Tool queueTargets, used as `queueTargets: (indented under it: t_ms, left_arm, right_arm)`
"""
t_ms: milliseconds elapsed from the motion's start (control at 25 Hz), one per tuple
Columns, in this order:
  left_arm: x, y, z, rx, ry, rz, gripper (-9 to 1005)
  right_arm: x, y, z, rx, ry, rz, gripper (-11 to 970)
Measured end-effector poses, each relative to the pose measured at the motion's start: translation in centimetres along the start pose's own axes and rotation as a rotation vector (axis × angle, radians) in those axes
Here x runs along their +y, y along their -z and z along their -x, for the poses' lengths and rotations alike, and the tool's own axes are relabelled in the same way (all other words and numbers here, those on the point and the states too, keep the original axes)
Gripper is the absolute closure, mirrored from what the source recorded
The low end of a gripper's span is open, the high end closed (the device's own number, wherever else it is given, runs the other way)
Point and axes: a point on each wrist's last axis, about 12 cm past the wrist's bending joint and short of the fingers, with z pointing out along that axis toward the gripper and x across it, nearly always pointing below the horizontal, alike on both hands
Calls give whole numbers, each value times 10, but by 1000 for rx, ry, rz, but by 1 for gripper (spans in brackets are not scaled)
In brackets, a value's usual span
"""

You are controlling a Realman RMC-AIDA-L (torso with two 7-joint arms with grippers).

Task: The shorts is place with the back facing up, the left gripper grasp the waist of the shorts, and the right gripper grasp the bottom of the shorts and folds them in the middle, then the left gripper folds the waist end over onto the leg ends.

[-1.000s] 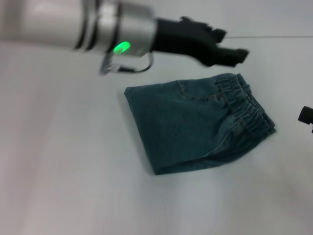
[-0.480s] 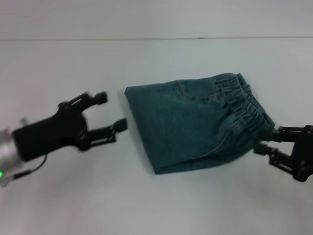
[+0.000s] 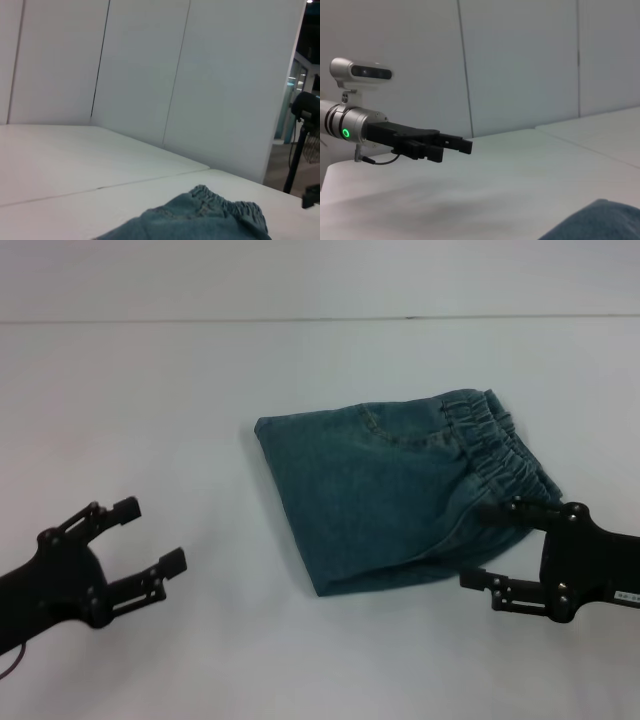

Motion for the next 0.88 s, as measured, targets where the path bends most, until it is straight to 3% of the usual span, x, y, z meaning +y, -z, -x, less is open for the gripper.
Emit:
queueTargets:
  t_ms: [200,440,880]
  left_arm:
    - [-3,10,-3,-5,-8,11,62]
    - [-8,13,-9,-7,-38,28,62]
    - [-10,13,-13,-14,-50,43,62]
  right_arm:
    - [-2,-4,3,-6,51,11,151]
    - [-6,-7,6,-9,62,21,19]
    - [-5,-9,6,-10,60,21,23]
